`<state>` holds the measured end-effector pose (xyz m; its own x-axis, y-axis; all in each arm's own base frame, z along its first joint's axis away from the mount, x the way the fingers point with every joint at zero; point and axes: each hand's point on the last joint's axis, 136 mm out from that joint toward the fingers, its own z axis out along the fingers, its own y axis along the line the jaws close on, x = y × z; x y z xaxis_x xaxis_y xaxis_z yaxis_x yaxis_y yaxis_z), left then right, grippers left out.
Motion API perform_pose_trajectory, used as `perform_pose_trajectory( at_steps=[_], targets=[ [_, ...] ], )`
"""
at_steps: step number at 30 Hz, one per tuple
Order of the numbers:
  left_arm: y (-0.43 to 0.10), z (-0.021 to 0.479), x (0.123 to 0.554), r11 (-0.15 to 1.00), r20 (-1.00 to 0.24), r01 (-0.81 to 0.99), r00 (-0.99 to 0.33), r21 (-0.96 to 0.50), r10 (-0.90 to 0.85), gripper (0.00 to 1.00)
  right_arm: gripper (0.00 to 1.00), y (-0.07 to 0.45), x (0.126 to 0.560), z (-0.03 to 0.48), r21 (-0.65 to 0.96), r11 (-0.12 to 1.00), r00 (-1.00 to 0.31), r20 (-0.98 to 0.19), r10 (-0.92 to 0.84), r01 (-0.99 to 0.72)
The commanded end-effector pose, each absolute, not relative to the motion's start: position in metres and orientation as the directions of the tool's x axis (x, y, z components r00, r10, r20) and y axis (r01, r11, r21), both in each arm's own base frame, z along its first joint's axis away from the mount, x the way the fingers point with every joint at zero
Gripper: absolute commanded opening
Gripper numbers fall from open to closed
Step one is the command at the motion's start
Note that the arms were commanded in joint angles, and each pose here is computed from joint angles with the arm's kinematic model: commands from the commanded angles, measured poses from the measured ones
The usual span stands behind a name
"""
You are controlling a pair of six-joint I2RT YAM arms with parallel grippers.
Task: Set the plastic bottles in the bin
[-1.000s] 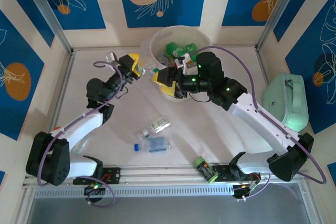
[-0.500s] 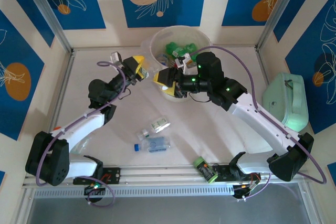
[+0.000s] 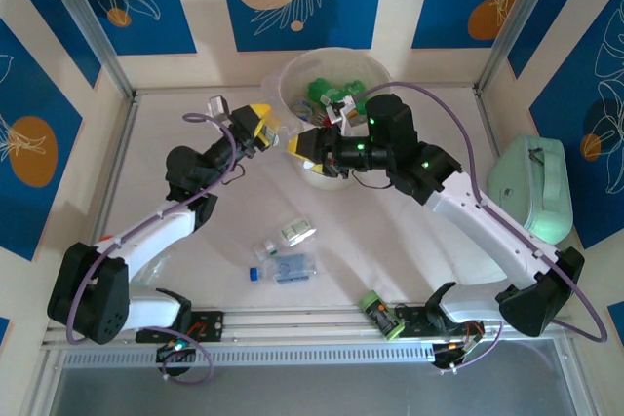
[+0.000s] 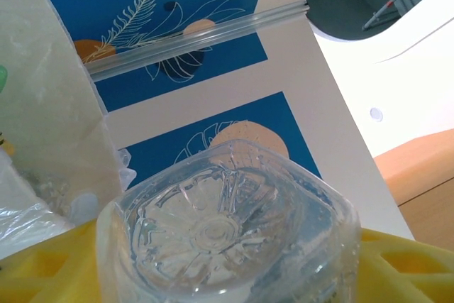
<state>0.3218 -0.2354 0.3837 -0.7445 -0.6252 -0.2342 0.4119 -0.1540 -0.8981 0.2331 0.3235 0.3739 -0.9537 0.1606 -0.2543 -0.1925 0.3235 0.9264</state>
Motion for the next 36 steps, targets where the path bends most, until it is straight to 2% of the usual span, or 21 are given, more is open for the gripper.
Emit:
perform_pose_trajectory(
  at_steps=[1, 6, 11, 14, 24, 30, 34, 36],
  targets=[
    [-0.235, 0.401, 0.316, -0.114, -0.292, 0.457, -0.719, -0.882, -0.631, 0.99, 0.32, 0.311, 0.229, 0.392, 0.896, 0.365, -0.93, -0.33, 0.164, -0.253],
    [-0.221, 0.393, 0.312, 0.112, -0.386, 0.422, -0.651, -0.9, -0.654, 1.0, 0.31, 0.286, 0.252, 0.414, 0.841, 0.445, -0.88, -0.429, 0.204, -0.307],
    [-0.195, 0.351, 0.309, 0.424, -0.462, 0.224, -0.63, -0.878, -0.624, 1.0, 0.32, 0.253, 0.292, 0.428, 0.798, 0.514, -0.825, -0.498, 0.267, -0.315],
    [-0.186, 0.326, 0.302, 0.522, -0.48, 0.148, -0.652, -0.84, -0.587, 1.0, 0.31, 0.236, 0.318, 0.428, 0.78, 0.552, -0.805, -0.515, 0.295, -0.297],
    [-0.175, 0.274, 0.279, 0.611, -0.459, 0.059, -0.718, -0.789, -0.523, 0.92, 0.32, 0.207, 0.384, 0.406, 0.764, 0.604, -0.809, -0.494, 0.319, -0.228],
    [-0.17, 0.259, 0.273, 0.654, -0.467, 0.043, -0.735, -0.755, -0.491, 0.89, 0.37, 0.195, 0.412, 0.379, 0.765, 0.622, -0.831, -0.447, 0.331, -0.164],
    [-0.168, 0.246, 0.27, 0.681, -0.466, 0.031, -0.752, -0.732, -0.466, 0.89, 0.63, 0.184, 0.422, 0.375, 0.766, 0.629, -0.825, -0.436, 0.361, -0.129],
    [-0.167, 0.239, 0.268, 0.698, -0.462, 0.021, -0.764, -0.716, -0.451, 0.89, 0.67, 0.179, 0.424, 0.38, 0.765, 0.631, -0.815, -0.444, 0.372, -0.129]
  ],
)
